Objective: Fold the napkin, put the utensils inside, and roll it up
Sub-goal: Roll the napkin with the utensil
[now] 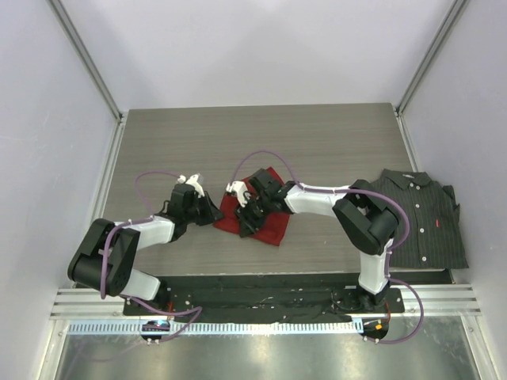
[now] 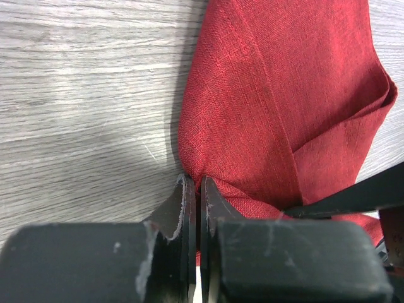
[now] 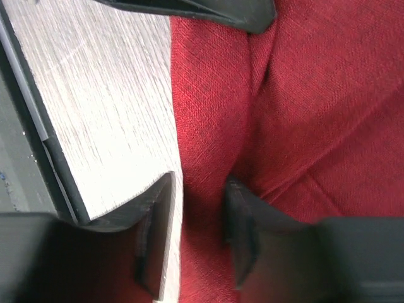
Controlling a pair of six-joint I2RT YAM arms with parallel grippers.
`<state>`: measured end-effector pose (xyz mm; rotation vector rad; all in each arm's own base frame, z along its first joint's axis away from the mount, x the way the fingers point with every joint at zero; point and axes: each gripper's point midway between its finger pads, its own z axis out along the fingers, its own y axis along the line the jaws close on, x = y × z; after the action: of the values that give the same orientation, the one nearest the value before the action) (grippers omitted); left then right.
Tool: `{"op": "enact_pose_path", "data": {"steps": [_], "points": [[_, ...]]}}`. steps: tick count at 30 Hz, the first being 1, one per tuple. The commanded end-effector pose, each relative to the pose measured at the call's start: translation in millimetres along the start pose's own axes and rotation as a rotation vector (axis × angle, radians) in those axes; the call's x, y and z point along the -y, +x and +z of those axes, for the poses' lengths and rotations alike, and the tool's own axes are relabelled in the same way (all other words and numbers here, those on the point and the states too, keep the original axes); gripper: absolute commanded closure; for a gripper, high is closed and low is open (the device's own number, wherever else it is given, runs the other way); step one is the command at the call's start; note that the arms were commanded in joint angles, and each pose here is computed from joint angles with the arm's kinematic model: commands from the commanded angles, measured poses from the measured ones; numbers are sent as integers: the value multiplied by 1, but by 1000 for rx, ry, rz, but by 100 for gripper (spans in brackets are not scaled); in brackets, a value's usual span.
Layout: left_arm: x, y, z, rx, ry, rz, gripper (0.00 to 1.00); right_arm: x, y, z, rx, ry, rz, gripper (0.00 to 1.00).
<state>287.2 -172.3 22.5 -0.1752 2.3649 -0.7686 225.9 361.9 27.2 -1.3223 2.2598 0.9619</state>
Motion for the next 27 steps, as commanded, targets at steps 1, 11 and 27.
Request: {"op": "enact_pose_path", "data": {"steps": [1,11,27], "points": [[-10,10,-1,-33,-34,7,100,8,-12,-32,-23,159,-1,50],[-10,13,-7,-61,-56,-26,100,-18,-56,-50,104,481,-343,36],[-10,13,-5,-119,-91,-47,100,-7,-36,5,22,470,-458,44]]}}
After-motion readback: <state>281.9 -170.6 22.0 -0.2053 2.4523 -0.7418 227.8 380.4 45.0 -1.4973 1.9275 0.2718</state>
